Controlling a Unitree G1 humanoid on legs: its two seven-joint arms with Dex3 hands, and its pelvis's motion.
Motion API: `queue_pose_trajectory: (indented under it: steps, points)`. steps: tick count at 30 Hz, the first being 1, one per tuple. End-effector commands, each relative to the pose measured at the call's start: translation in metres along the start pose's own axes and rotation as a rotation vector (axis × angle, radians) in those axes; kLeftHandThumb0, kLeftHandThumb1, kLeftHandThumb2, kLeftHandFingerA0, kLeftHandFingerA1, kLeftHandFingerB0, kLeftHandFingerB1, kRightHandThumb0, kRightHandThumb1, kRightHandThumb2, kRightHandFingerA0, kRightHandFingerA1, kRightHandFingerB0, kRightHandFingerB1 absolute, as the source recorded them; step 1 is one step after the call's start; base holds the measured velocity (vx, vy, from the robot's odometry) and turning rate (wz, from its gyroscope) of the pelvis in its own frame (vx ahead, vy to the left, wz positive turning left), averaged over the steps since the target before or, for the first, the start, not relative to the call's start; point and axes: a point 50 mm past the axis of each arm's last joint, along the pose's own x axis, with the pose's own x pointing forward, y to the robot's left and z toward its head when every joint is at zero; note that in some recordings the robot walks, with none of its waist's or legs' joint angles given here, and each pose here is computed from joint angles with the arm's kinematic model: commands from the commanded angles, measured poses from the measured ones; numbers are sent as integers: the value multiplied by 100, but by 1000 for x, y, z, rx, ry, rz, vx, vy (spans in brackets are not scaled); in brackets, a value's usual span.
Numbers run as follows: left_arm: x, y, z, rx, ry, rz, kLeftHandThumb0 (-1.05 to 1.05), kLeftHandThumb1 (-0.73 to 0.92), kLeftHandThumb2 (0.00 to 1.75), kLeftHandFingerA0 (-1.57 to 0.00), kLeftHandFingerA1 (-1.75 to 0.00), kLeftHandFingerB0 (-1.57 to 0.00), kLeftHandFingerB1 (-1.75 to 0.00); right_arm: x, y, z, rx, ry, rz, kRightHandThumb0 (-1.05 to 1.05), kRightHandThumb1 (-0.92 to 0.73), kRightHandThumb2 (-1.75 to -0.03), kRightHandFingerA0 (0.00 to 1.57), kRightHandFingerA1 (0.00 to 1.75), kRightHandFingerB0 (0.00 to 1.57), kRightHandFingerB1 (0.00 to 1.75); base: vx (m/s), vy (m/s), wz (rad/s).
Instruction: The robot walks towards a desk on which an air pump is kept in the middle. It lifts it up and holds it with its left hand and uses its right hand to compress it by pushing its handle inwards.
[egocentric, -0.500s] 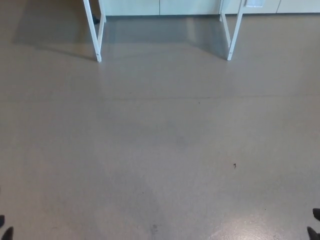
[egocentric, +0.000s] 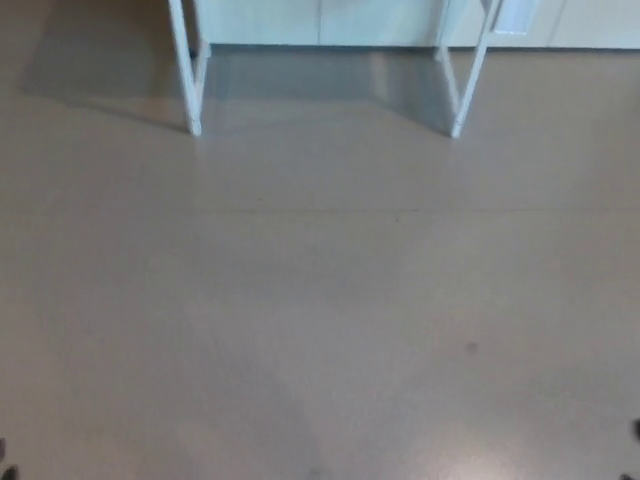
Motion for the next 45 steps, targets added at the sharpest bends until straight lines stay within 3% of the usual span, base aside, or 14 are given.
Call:
queue_pose_trajectory:
  steps: [1,7,8,9,11,12,13,15,16,17,24,28,29,45]
  points:
    - [-6,6,-1,25,-27,8,-63,87,66,-21,-34,-19,-31,-4,-5,-2,-2,-15,4,-36,-54,-110,0,48,0,48,199,237,7]
    - [-11,7,-6,34,-11,-3,-62,88,66,-21,-34,-18,-30,-6,-4,-6,1,-9,21,-37,-52,-109,0,49,0,48,240,136,6]
    - [-13,7,-7,55,-7,-4,-64,88,66,-21,-33,-19,-30,-6,-4,-7,-31,-4,14,-76,-86,-66,21,34,13,29,191,7,12]
    - [-13,7,-8,55,-7,-4,-64,88,66,-22,-33,-19,-30,-6,-4,-7,-29,-4,14,-36,-52,-110,0,48,0,48,262,-59,14]
    - [-14,7,-8,52,-7,-3,-64,88,66,-22,-33,-19,-30,-6,-4,-7,-22,-4,15,-36,-52,-110,0,48,0,48,258,-106,16]
    - [-14,6,-7,48,-7,-1,-63,87,66,-22,-34,-19,-30,-6,-4,-7,-19,-1,12,-73,-86,-66,20,34,15,29,245,-139,6]
    - [-14,6,-8,38,-7,0,-63,87,66,-21,-34,-17,-30,-6,-4,-7,-18,1,11,-36,-53,-110,0,48,0,48,198,-195,17]
    - [-14,6,-8,23,-7,1,-63,87,66,-21,-34,-17,-30,-6,-3,-8,-18,4,12,-36,-53,-110,0,48,0,48,335,-241,24]
    - [-14,7,-8,36,-8,1,-63,87,66,-22,-34,-18,-30,-6,-3,-7,-19,-1,11,-73,-86,-66,20,34,15,29,410,-406,90]
    - [-14,7,-7,40,-9,1,-63,87,66,-22,-34,-18,-30,-6,-3,-7,-23,-2,12,-36,-52,-109,1,48,1,48,405,-352,45]
    - [-14,8,-6,50,-15,-2,-62,88,66,-20,-34,-19,-31,-4,-2,-6,-23,-6,18,-36,-53,-110,0,48,0,48,309,-169,2]
    - [-15,9,-8,32,-7,-10,-34,60,111,0,-48,0,-46,-4,-1,-6,-22,-2,21,-36,-53,-110,0,49,0,48,330,54,-21]
    - [-15,9,-9,35,-5,-8,-63,87,66,-20,-33,-17,-30,-5,-1,-7,-27,-2,21,-36,-53,-110,0,49,0,48,396,147,-23]
    - [-27,12,-34,45,64,-5,-62,85,66,-17,-34,-20,-32,-17,1,-27,-39,52,48,-36,-53,-109,0,48,0,48,460,30,-3]
